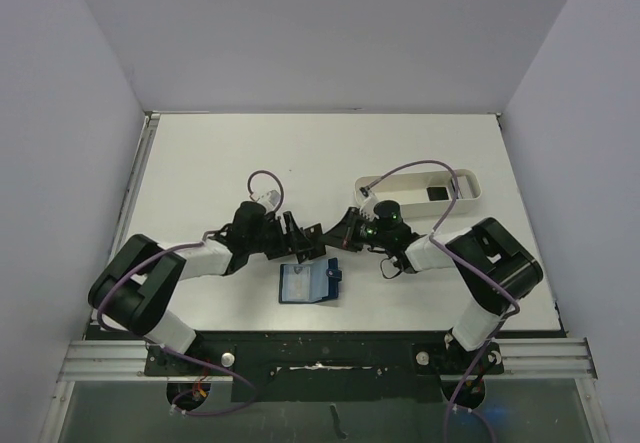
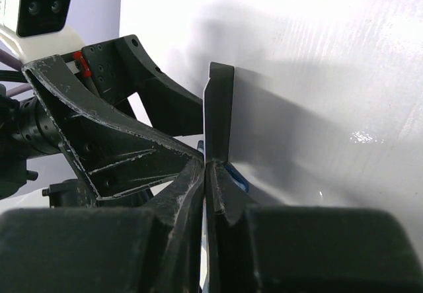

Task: Put the credit cards into the card holder
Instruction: Pick up the credit card from the center of the board.

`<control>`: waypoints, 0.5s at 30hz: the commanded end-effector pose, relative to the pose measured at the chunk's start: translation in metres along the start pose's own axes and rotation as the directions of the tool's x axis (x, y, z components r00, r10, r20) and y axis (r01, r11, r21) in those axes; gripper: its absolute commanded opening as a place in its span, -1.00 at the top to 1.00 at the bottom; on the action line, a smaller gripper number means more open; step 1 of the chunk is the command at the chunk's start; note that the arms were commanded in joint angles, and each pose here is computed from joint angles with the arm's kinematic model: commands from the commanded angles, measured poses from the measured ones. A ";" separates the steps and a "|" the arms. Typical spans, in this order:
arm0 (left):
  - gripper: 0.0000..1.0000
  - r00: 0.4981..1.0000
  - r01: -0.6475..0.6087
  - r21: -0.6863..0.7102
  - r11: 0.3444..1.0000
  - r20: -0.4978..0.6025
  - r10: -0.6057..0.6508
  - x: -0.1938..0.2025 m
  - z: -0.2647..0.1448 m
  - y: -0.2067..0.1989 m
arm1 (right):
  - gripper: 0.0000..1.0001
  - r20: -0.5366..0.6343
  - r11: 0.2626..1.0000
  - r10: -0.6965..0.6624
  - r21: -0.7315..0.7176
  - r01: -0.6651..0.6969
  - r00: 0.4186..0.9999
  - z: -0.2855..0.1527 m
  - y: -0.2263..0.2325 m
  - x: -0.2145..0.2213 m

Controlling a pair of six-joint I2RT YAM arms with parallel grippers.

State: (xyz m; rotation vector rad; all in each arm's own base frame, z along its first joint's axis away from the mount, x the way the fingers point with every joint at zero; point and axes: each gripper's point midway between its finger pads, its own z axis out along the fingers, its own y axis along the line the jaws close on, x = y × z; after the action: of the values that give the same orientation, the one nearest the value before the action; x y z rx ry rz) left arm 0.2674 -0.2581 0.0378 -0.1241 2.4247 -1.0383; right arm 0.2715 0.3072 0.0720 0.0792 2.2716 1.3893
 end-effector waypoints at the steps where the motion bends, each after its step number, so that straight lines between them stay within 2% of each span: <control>1: -0.22 0.999 -0.027 0.046 0.999 0.021 0.026 -0.005 -0.008 -0.009 | 1.00 0.047 0.989 -0.033 -0.143 0.039 0.998 0.001 0.035 -0.013; 15: -0.08 0.999 -0.025 0.049 0.999 0.029 0.023 -0.006 -0.013 -0.008 | 1.00 0.034 0.977 0.000 -0.212 0.007 0.999 0.004 0.047 -0.009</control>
State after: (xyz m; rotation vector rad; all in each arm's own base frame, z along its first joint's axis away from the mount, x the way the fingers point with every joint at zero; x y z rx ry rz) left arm 0.2652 -0.2537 0.0443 -0.1261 2.4024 -1.0572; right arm 0.2701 0.3164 0.0759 0.1195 2.2331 1.4937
